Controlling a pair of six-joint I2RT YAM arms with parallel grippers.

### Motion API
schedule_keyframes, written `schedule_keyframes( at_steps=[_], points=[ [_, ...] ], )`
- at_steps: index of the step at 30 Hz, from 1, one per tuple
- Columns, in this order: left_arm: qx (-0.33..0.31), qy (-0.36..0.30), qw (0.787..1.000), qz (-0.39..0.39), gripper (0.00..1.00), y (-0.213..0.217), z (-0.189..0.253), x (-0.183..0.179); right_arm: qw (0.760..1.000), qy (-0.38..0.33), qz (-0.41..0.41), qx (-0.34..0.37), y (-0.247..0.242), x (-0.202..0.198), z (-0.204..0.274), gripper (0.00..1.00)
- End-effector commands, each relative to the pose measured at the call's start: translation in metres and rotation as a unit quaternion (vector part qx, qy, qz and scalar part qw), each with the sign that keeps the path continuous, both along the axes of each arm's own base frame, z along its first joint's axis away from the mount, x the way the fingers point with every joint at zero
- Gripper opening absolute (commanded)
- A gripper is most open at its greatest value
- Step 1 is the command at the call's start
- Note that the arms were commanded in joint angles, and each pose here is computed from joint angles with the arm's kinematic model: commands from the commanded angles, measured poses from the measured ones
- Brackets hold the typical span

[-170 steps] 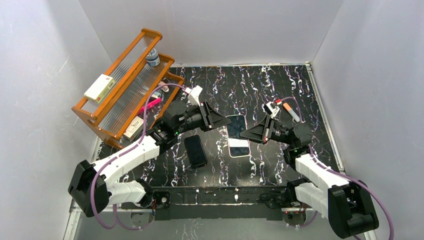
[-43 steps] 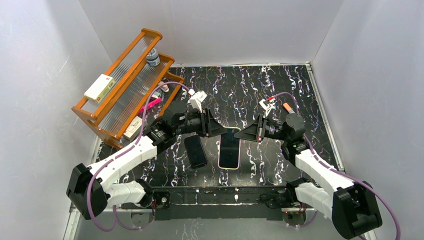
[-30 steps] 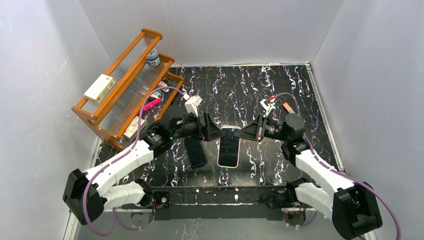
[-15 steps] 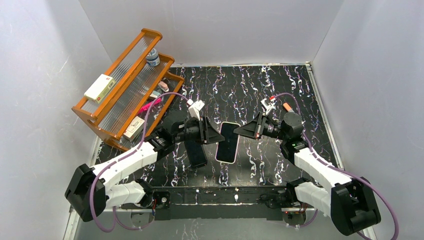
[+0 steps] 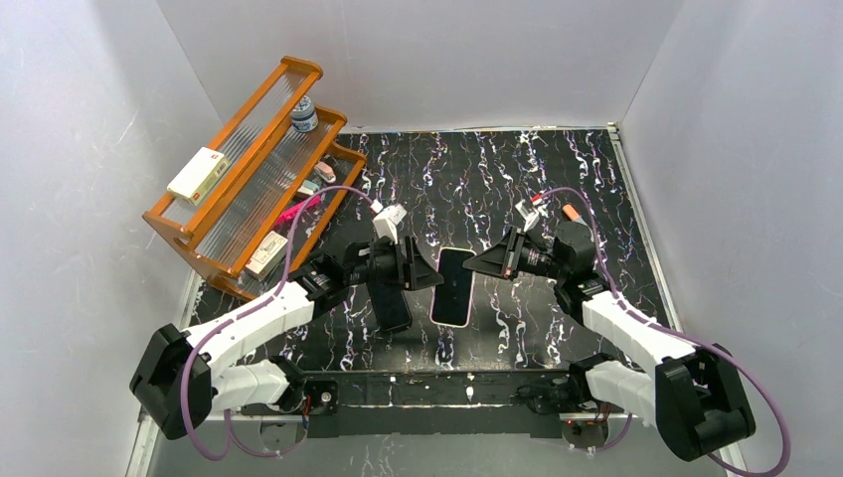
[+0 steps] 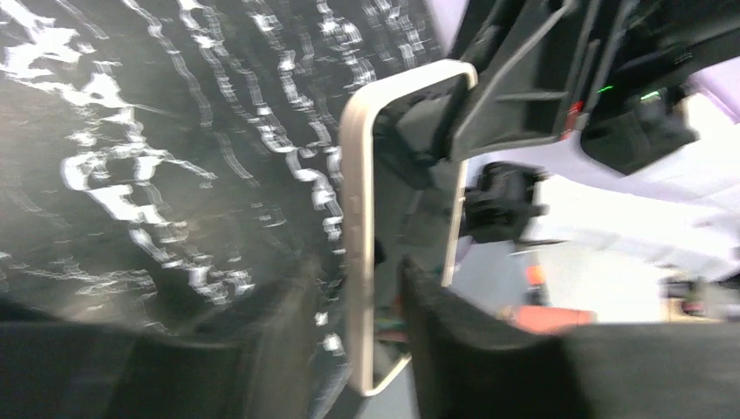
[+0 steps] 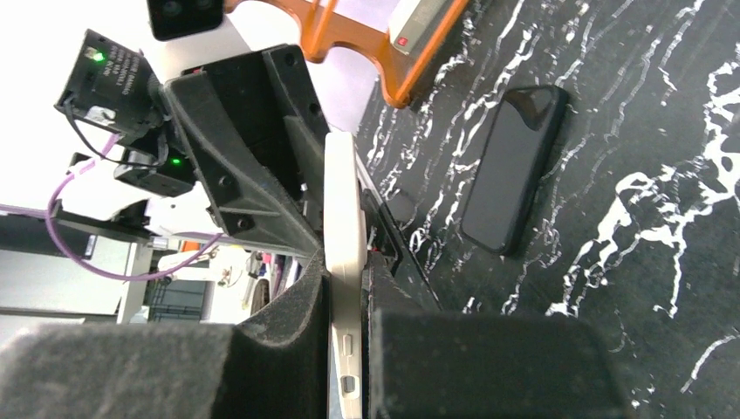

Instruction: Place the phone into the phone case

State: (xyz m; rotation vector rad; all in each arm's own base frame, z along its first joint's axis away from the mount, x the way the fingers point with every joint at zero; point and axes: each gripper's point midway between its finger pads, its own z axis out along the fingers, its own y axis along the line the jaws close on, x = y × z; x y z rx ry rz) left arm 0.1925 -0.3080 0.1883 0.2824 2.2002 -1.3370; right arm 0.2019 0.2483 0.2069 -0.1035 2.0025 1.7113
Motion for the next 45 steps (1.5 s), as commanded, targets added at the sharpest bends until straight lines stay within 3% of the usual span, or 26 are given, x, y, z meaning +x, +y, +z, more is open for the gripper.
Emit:
schedule_keyframes(
  at_steps=[1,3,5,6,7,19,22,25,29,35,39,45],
  points=[
    [0.082,-0.022,0.996,0.026,0.59,0.022,-0.016,0.009,0.999,-0.016,-0.012,-0.031,0.001,0.016,-0.005,0.01],
    [0.103,-0.032,0.994,0.03,0.65,0.029,-0.016,0.009,0.999,-0.011,-0.009,-0.048,0.002,0.02,-0.017,0.01],
    [0.117,-0.041,0.992,0.03,0.81,0.034,-0.014,0.009,0.998,-0.001,-0.009,-0.068,0.002,0.025,-0.032,0.01],
    [0.124,-0.045,0.991,0.03,0.95,0.036,-0.014,0.009,0.997,0.004,-0.008,-0.078,0.002,0.028,-0.039,0.01],
    [0.13,-0.048,0.99,0.03,0.98,0.039,-0.014,0.009,0.996,0.008,-0.006,-0.087,0.002,0.03,-0.046,0.01],
    [0.14,-0.064,0.988,0.03,0.98,0.051,-0.011,0.002,0.988,0.053,0.022,-0.143,0.009,0.055,-0.111,0.03],
    [0.139,-0.067,0.988,0.029,0.98,0.052,-0.009,0.001,0.984,0.068,0.02,-0.161,0.007,0.06,-0.127,0.13],
    [0.14,-0.071,0.987,0.029,0.98,0.053,-0.006,0.0,0.98,0.083,0.013,-0.181,0.003,0.064,-0.138,0.32],
    [0.142,-0.077,0.986,0.034,0.98,0.056,-0.001,0.001,0.972,0.094,-0.001,-0.217,-0.003,0.07,-0.143,0.49],
    [0.138,-0.085,0.985,0.054,0.98,0.058,0.01,0.007,0.959,0.1,-0.02,-0.264,-0.016,0.072,-0.132,0.68],
    [0.139,-0.094,0.983,0.075,0.98,0.061,0.021,0.014,0.955,0.086,-0.037,-0.281,-0.025,0.07,-0.11,0.97],
    [0.129,-0.114,0.979,0.109,0.98,0.066,0.048,0.023,0.953,0.053,-0.068,-0.291,-0.036,0.066,-0.067,0.99]
  ],
)
